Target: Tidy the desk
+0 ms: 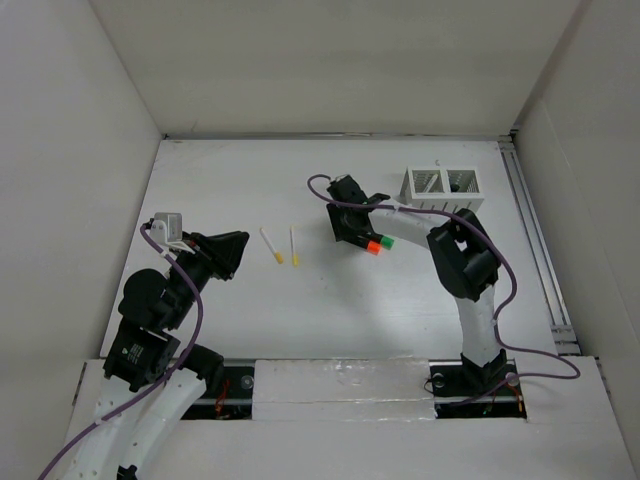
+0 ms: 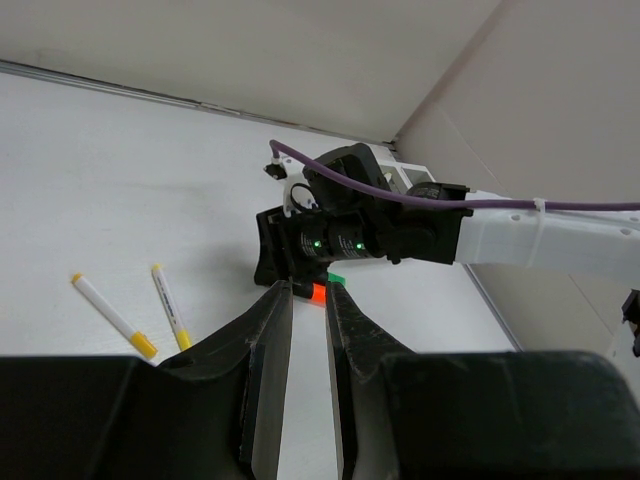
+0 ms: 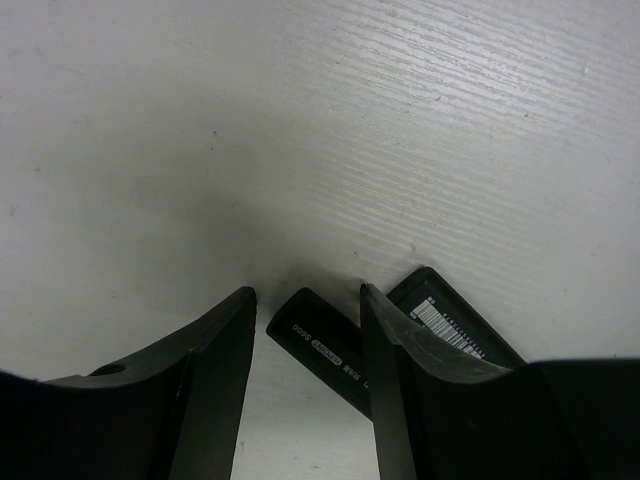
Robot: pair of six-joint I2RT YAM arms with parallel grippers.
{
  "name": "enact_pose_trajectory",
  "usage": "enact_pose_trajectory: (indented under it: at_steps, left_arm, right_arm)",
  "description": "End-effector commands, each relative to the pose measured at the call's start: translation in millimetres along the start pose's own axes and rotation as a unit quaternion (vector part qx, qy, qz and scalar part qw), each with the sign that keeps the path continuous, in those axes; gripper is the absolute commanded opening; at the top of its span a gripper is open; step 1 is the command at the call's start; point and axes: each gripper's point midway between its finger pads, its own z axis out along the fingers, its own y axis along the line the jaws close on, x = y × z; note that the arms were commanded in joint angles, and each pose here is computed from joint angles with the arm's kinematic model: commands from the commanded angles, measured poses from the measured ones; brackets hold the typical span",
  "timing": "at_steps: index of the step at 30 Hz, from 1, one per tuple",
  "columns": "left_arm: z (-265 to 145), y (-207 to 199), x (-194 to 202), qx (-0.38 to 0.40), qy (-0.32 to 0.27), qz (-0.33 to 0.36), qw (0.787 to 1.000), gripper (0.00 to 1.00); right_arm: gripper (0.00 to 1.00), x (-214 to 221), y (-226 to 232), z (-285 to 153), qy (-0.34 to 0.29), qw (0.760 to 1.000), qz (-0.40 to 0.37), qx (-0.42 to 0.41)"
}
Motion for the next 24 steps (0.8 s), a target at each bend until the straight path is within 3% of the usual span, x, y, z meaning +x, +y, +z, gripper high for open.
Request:
enact_pose_trajectory:
  at_steps: [1, 12, 14, 24]
  left_arm:
    - [-2.9, -11.1, -15.4, 0.02, -0.025, 0.006, 0.999, 0.17]
    - [-3.1, -12.3, -16.4, 0.023, -0.027, 0.006, 0.999, 0.17]
    - [-2.2, -11.6, -15.2, 0.022, -0.025, 0.006, 0.999, 0.17]
    - [-1.5, -12.1, -15.1, 0.023, -0.024, 0.006, 0.999, 0.17]
  right_arm:
    - [0.51, 13.4, -10.4, -13.1, 0.03, 1.0, 0.0, 0.009]
    - [0.51, 21.1, -7.0, -17.1, 0.034, 0.999, 0.011, -0.006]
    - [0.41, 20.6, -6.3, -16.4, 0.032, 0.999, 0.013, -0.007]
    - [0.15, 4.0, -3.7, -16.2, 0.004, 0.999, 0.035, -0.017]
